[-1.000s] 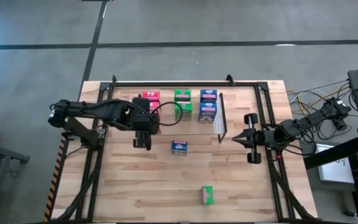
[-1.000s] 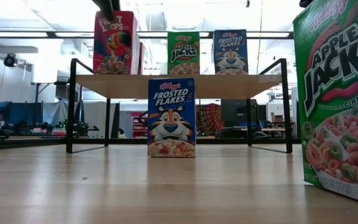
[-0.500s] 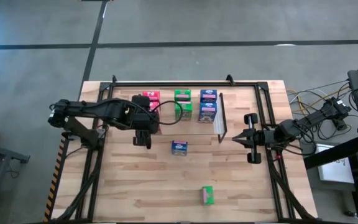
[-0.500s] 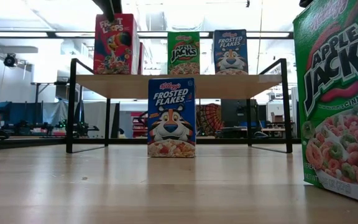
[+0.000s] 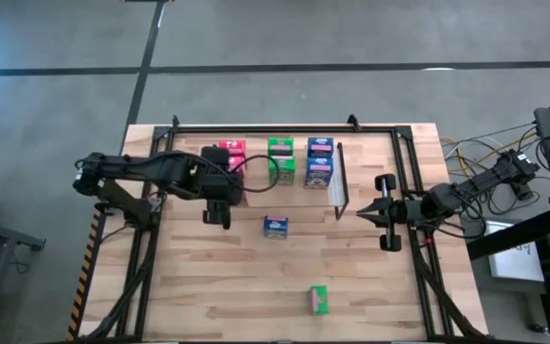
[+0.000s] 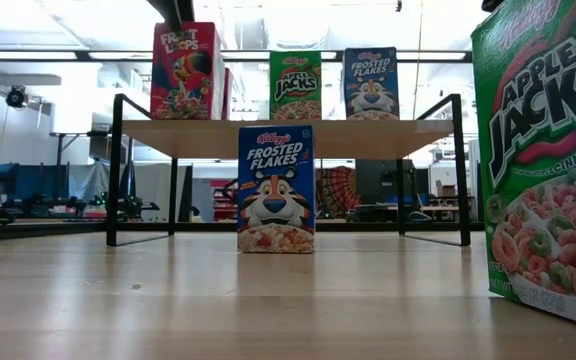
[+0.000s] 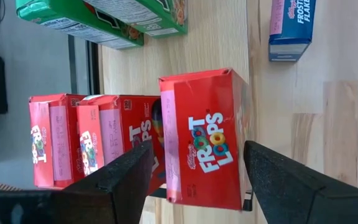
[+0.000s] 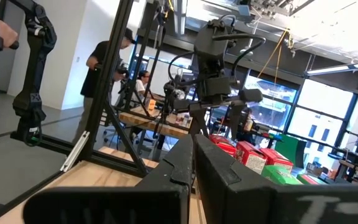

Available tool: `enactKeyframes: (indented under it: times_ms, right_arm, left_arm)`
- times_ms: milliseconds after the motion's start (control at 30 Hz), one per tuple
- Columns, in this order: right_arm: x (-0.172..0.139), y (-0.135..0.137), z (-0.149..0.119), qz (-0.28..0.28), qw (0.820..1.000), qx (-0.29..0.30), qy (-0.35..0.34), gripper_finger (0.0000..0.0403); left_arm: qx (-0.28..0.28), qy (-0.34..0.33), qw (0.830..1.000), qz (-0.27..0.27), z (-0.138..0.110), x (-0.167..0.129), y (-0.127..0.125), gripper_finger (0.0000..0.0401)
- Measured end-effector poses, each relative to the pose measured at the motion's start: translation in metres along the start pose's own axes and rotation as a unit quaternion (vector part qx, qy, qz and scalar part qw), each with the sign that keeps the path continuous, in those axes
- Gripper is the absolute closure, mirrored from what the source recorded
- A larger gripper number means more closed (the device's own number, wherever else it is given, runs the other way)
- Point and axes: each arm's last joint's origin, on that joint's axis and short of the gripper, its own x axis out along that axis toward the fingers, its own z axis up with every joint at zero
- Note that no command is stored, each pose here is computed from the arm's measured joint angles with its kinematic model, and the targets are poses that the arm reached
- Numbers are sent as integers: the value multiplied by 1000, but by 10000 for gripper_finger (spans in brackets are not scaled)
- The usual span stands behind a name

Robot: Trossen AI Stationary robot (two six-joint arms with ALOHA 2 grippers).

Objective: Stack cereal on shelf
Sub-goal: Put the left red cereal box on the shelf, aligned with the other red cereal boxes

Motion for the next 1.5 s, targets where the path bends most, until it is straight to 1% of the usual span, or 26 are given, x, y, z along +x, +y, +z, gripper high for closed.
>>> enactKeyframes:
  times_ms: [267, 500, 600, 733, 800, 900, 1067, 1167, 1300, 1400, 1500]
  right_arm:
    - [0, 0, 0, 0, 1000, 0, 0, 394]
    - [0, 0, 0, 0, 1000, -2, 0, 394]
    - [0, 0, 0, 0, 1000, -2, 0, 394]
    - [0, 0, 0, 0, 1000, -2, 0, 394]
    - [0, 0, 0, 0, 1000, -2, 0, 394]
    - [0, 0, 0, 0, 1000, -2, 0, 394]
    - [0, 0, 0, 0, 1000, -2, 0, 394]
    - [0, 0, 0, 0, 1000, -2, 0, 394]
    - [0, 0, 0, 0, 1000, -2, 0, 394]
    - [0, 0, 0, 0, 1000, -3, 0, 394]
    - [0, 0, 0, 0, 1000, -4, -1, 394]
  left_arm:
    - [1, -22, 1000, -6, -6, -13, -3, 166]
    - [-34, -50, 998, -17, -14, -29, -9, 168]
    - [-42, -83, 995, -30, -14, -38, -18, 168]
    - [-47, -147, 986, -56, -8, -52, -35, 169]
    - [-46, -176, 982, -58, -6, -56, -45, 169]
    - [-41, -198, 978, -55, -3, -58, -60, 169]
    - [-46, -208, 977, -23, 2, -49, -81, 169]
    - [-45, -206, 978, 2, 6, -34, -91, 169]
    - [-31, -192, 981, 20, 7, -15, -102, 174]
    - [-30, -180, 982, 37, 6, -1, -109, 196]
    - [-39, -175, 981, 74, 3, 10, -113, 235]
